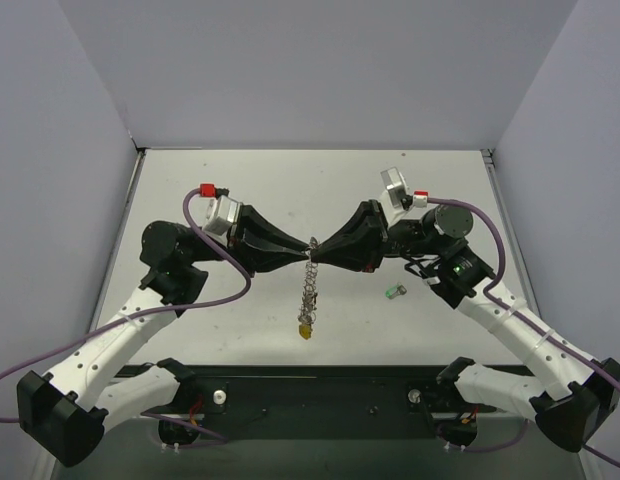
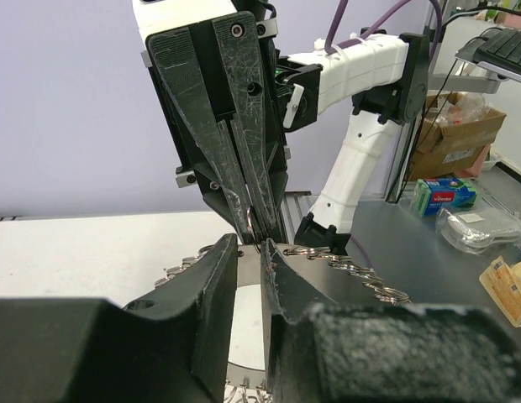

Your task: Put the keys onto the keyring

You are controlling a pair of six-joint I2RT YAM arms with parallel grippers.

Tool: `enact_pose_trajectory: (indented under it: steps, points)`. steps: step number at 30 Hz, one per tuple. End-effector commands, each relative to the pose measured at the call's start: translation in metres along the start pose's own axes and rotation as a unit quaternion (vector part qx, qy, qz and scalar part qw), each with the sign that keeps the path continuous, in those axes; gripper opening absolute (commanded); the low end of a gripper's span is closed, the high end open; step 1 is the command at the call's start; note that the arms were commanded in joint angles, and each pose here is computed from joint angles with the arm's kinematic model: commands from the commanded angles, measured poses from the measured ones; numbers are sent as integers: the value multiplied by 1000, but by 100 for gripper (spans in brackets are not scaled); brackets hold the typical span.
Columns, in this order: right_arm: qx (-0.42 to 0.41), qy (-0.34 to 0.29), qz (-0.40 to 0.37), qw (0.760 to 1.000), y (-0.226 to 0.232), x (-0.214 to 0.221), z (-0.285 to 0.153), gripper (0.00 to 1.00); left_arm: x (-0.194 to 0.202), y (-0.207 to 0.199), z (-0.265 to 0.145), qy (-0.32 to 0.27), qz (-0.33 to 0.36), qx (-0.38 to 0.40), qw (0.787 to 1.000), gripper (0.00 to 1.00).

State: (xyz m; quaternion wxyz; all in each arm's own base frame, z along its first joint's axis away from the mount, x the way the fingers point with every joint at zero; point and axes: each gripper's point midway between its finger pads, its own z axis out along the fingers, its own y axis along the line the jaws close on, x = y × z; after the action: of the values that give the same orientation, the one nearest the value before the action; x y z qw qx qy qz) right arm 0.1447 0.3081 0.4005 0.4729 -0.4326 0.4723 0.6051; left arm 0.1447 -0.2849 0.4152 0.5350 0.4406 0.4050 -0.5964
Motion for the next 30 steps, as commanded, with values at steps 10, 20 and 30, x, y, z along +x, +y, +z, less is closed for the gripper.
enact_pose_trajectory:
  steps: [10, 20, 30]
  points:
    - [-56, -25, -48, 997, 16, -18, 7, 0, -12, 12, 9, 0, 11, -27, 1000, 7]
    - [-65, -21, -45, 997, 18, -17, 8, 0, -15, 28, 6, -8, 17, -79, 997, 4]
    - [-65, -18, -42, 997, 17, -14, 8, 0, -9, 39, 8, -8, 9, -107, 994, 30]
